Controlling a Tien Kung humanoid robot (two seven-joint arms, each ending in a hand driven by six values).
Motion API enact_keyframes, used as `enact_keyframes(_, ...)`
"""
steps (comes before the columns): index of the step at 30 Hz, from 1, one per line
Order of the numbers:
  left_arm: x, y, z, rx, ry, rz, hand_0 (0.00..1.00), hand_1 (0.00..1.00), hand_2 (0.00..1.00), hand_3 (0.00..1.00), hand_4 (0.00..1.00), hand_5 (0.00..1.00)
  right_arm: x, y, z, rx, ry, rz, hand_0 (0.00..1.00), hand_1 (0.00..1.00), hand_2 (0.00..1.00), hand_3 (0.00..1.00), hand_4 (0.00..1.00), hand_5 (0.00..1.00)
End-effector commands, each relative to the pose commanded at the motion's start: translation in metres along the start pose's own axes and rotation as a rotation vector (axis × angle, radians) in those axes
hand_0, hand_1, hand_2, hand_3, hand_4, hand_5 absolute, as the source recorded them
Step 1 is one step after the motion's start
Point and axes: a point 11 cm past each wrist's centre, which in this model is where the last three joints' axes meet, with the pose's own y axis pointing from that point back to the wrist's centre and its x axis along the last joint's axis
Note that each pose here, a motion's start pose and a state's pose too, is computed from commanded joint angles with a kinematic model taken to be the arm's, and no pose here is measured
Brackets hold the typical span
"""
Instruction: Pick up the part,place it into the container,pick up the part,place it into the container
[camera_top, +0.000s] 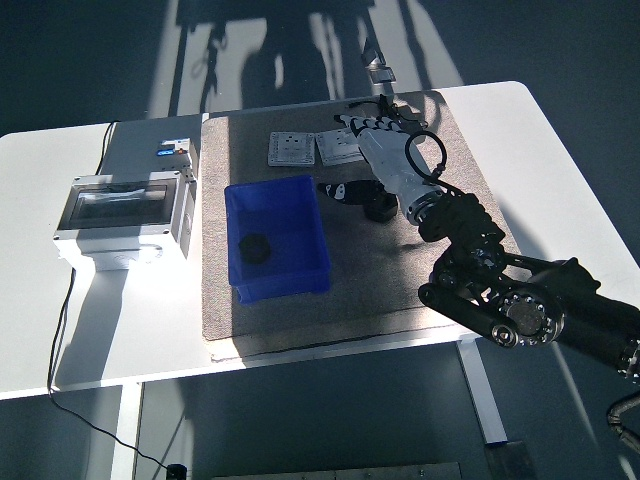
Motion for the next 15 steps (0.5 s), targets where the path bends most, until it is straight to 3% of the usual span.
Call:
enact_keyframes(10,-0.001,0.000,0.004,-0.013,-0.003,0.002,0.704,0.718,0.742,0.664,0.998,0.998,-0.047,-0.001,0.048,-0.173,0.044,-0.165,0.978,0.920,0.927,0.908,0.860,0.424)
enact_keyframes(15,-0.001,0.000,0.005,-0.018,-0.004,0.003,0.705,0.718,0.740,0.663,0.998,0.998,-0.054,0.003,0.074,-0.244,0.078,-0.191,0.988,0.925,0.931,0.911,0.873,0.436)
